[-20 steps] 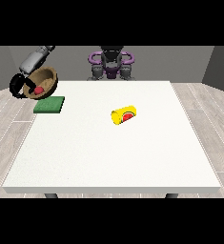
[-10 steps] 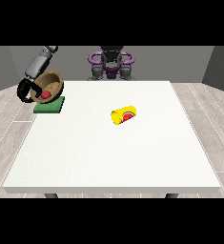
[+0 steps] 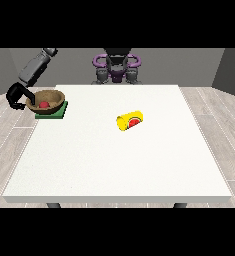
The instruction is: Pick the cup and pour the ball into the bowl, then pick the bowl and place it on the pad
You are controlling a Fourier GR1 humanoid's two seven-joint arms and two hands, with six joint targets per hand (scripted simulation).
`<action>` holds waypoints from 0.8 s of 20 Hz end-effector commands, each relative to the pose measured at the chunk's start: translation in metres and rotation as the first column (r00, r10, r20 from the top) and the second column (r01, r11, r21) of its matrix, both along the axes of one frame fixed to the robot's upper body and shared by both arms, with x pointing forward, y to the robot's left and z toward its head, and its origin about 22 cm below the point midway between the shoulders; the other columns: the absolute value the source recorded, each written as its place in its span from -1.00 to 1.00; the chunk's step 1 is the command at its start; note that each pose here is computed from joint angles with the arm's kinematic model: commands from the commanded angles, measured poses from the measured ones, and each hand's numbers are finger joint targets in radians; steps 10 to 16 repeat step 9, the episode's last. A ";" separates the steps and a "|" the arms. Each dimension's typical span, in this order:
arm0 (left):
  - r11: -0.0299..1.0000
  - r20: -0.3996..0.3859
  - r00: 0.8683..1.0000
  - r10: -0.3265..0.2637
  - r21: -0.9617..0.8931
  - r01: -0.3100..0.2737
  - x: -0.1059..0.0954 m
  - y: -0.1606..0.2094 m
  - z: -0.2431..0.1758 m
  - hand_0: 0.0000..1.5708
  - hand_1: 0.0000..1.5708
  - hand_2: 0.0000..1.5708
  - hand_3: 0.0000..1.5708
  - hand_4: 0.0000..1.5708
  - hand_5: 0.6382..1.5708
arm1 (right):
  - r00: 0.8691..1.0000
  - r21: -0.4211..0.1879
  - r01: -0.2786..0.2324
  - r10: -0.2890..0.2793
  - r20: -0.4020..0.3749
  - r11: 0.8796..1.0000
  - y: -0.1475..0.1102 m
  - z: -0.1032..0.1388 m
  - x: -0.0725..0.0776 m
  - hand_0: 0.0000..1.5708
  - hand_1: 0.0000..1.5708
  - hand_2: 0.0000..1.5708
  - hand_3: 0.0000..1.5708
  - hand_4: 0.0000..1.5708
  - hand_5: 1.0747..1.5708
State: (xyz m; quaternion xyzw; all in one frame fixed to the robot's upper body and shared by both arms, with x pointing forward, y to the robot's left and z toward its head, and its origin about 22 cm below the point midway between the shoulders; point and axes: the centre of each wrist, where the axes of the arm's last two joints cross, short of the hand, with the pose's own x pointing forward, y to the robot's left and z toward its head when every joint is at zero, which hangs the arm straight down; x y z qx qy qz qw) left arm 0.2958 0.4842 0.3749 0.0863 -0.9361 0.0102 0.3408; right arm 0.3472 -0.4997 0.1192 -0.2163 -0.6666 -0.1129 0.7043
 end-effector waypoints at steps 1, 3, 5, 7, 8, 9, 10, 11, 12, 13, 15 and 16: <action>1.000 -0.008 1.000 -0.014 0.002 0.014 0.004 -0.012 -0.010 -1.00 -1.00 -1.00 -1.00 -1.00 0.89 | 1.000 0.013 0.026 -0.026 0.002 1.000 -0.005 -0.002 -0.004 -0.12 -0.12 -0.27 0.30 -1.00 0.85; 1.000 -0.024 1.000 -0.008 0.011 0.008 -0.003 -0.005 -0.002 -1.00 -1.00 -1.00 -1.00 -1.00 0.88 | 0.999 0.011 0.034 -0.034 -0.003 0.999 -0.015 0.017 -0.006 -0.19 -0.19 -0.33 0.05 -1.00 0.80; 1.000 -0.056 0.998 -0.011 -0.009 0.011 0.002 -0.002 -0.013 -1.00 -1.00 -1.00 -1.00 -1.00 0.88 | 1.000 0.003 0.009 -0.009 0.005 1.000 -0.008 0.009 -0.003 -0.46 -0.46 -0.41 -0.25 -1.00 0.71; 1.000 -0.089 0.996 -0.019 -0.020 0.017 0.015 -0.009 -0.022 -1.00 -1.00 -1.00 -1.00 -1.00 0.88 | 1.000 0.033 -0.018 0.017 0.010 0.999 -0.005 0.046 0.009 -0.65 -0.65 -0.52 -0.40 -1.00 0.64; 1.000 -0.057 0.998 0.018 0.002 -0.018 0.006 -0.009 -0.012 -1.00 -1.00 -1.00 -1.00 -1.00 0.88 | 1.000 0.035 -0.013 0.012 0.022 0.999 -0.021 0.058 -0.002 -0.75 -0.75 -0.62 -0.43 -1.00 0.62; 1.000 -0.067 0.998 0.022 -0.014 -0.023 0.007 0.001 -0.023 -1.00 -1.00 -1.00 -1.00 -1.00 0.88 | 0.999 0.031 -0.037 0.036 0.030 0.999 -0.017 0.051 -0.001 -0.83 -0.83 -0.64 -0.52 -1.00 0.58; 1.000 -0.067 0.998 0.022 -0.014 -0.023 0.007 0.001 -0.023 -1.00 -1.00 -1.00 -1.00 -1.00 0.88 | 0.999 0.031 -0.037 0.036 0.030 0.999 -0.017 0.051 -0.001 -0.83 -0.83 -0.64 -0.52 -1.00 0.58; 1.000 -0.067 0.998 0.022 -0.014 -0.023 0.007 0.001 -0.023 -1.00 -1.00 -1.00 -1.00 -1.00 0.88 | 0.999 0.031 -0.037 0.036 0.030 0.999 -0.017 0.051 -0.001 -0.83 -0.83 -0.64 -0.52 -1.00 0.58; 1.000 -0.067 0.998 0.022 -0.014 -0.023 0.007 0.001 -0.023 -1.00 -1.00 -1.00 -1.00 -1.00 0.88 | 0.999 0.031 -0.037 0.036 0.030 0.999 -0.017 0.051 -0.001 -0.83 -0.83 -0.64 -0.52 -1.00 0.58; 1.000 -0.067 0.998 0.022 -0.014 -0.023 0.007 0.001 -0.023 -1.00 -1.00 -1.00 -1.00 -1.00 0.88 | 0.999 0.031 -0.037 0.036 0.030 0.999 -0.017 0.051 -0.001 -0.83 -0.83 -0.64 -0.52 -1.00 0.58; 1.000 -0.067 0.998 0.022 -0.014 -0.023 0.007 0.001 -0.023 -1.00 -1.00 -1.00 -1.00 -1.00 0.88 | 0.999 0.031 -0.037 0.036 0.030 0.999 -0.017 0.051 -0.001 -0.83 -0.83 -0.64 -0.52 -1.00 0.58; 1.000 -0.067 0.998 0.022 -0.014 -0.023 0.007 0.001 -0.023 -1.00 -1.00 -1.00 -1.00 -1.00 0.88 | 0.999 0.031 -0.037 0.036 0.030 0.999 -0.017 0.051 -0.001 -0.83 -0.83 -0.64 -0.52 -1.00 0.58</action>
